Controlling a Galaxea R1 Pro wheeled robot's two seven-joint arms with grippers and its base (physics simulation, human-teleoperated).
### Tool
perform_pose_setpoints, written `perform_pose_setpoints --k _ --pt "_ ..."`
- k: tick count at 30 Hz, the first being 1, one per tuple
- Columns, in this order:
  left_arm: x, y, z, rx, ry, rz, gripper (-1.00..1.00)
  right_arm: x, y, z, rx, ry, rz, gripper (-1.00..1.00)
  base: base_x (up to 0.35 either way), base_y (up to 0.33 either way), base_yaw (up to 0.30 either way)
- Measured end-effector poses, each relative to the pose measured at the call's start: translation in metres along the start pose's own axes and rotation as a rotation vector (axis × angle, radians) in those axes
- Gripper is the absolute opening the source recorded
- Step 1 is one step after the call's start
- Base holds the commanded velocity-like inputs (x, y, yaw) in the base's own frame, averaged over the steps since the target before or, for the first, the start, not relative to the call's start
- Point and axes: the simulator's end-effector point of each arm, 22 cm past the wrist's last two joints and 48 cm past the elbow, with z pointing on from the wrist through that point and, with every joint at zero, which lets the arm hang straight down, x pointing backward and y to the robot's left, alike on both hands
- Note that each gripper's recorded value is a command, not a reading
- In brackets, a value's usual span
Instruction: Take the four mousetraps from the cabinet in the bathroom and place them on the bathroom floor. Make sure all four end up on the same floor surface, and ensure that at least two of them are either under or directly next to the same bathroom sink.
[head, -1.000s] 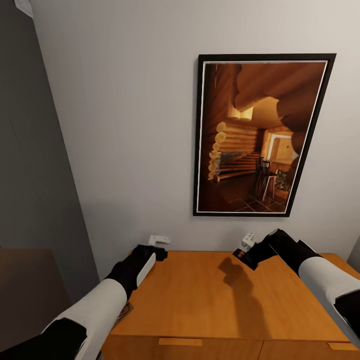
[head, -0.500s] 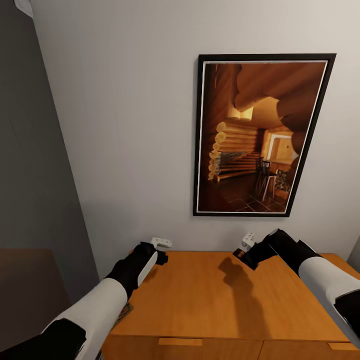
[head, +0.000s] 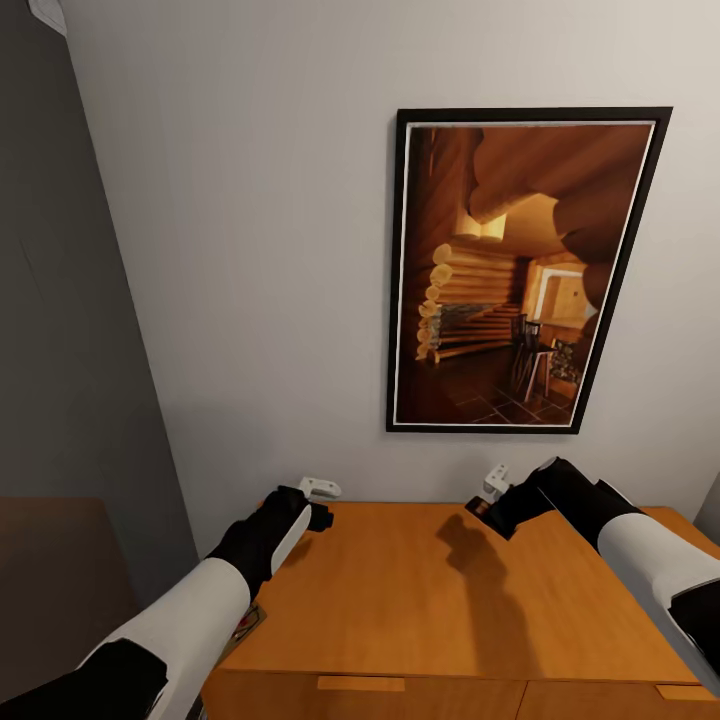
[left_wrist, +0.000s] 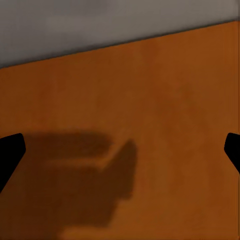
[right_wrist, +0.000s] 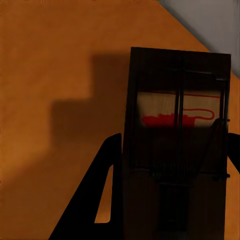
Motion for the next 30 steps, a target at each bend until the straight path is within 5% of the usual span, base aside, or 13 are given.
perform_pose_setpoints --k 15,23,30 --pt "0.006 0.005 0.005 -0.003 -0.011 -0.009 1.00 -0.001 0.000 0.000 0.002 -0.003 -0.004 -1.00 0.000 0.000 0.000" --pt "0.007 0.001 0.010 0.096 -0.076 -0.017 1.00 -0.008 0.001 0.000 0.001 -0.032 -0.040 -1.00 0.000 0.000 0.000" --pt "0.013 0.001 0.013 0.113 -0.069 -0.013 1.00 -0.009 0.001 0.000 0.001 -0.035 -0.042 -1.00 0.000 0.000 0.000"
